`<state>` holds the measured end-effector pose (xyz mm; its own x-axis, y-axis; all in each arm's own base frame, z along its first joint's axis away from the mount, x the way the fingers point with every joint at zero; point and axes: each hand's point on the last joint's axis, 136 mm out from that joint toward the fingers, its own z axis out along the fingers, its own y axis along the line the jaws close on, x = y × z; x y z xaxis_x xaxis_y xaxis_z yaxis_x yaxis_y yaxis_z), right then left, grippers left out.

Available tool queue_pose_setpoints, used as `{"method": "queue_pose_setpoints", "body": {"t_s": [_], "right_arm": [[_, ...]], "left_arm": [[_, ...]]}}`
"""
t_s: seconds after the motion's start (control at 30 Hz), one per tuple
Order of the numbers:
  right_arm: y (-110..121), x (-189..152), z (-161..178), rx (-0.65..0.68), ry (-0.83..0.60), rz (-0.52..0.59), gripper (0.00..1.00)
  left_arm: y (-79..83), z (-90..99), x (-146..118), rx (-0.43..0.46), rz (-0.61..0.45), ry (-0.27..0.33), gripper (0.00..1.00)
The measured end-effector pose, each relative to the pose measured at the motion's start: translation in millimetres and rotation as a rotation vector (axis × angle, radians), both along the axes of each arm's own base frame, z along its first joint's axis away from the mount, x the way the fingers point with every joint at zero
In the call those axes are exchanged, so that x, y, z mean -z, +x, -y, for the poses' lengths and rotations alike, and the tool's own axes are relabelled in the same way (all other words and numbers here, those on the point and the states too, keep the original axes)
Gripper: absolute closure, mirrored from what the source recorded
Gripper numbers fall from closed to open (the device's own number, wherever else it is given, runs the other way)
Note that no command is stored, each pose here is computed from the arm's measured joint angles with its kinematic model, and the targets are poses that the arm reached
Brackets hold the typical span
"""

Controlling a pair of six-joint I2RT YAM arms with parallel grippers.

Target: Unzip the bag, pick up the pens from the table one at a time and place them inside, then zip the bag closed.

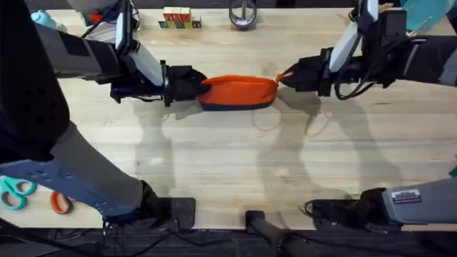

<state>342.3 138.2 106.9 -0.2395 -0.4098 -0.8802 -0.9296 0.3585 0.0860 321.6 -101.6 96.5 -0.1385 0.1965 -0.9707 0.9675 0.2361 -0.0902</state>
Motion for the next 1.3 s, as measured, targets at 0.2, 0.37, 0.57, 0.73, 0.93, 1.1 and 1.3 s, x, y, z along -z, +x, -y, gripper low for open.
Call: {"method": "queue_pose_setpoints", "body": {"t_s": [0.2,0.37,0.57,0.73,0.93,1.1,1.3], "right_arm": [[-5,1,-14,-0.034,-0.003,-0.006,0.970],[-2,-2,-21,-0.045,-0.007,0.027,0.970],[12,-11,-25,-0.013,0.010,0.059,0.970],[11,-13,-27,0.001,0.033,0.025,0.970],[9,-30,-32,-0.023,0.080,0.056,0.970],[6,-37,-37,-0.033,0.096,0.051,0.970],[-3,-37,-53,-0.074,0.099,0.042,0.970]], "left_arm": [[0.0,0.0,0,0.000,0.000,0.000,0.959],[0.0,-0.1,0,0.000,0.000,0.003,0.959],[0.6,-1.7,0,-0.005,0.000,0.004,0.959],[0.6,-1.7,0,-0.005,0.000,0.004,0.959],[0.6,-1.7,0,-0.005,0.000,0.004,0.959],[0.6,-1.7,0,-0.005,0.000,0.004,0.959],[0.7,-1.7,0,-0.005,0.000,0.004,0.959]]}}
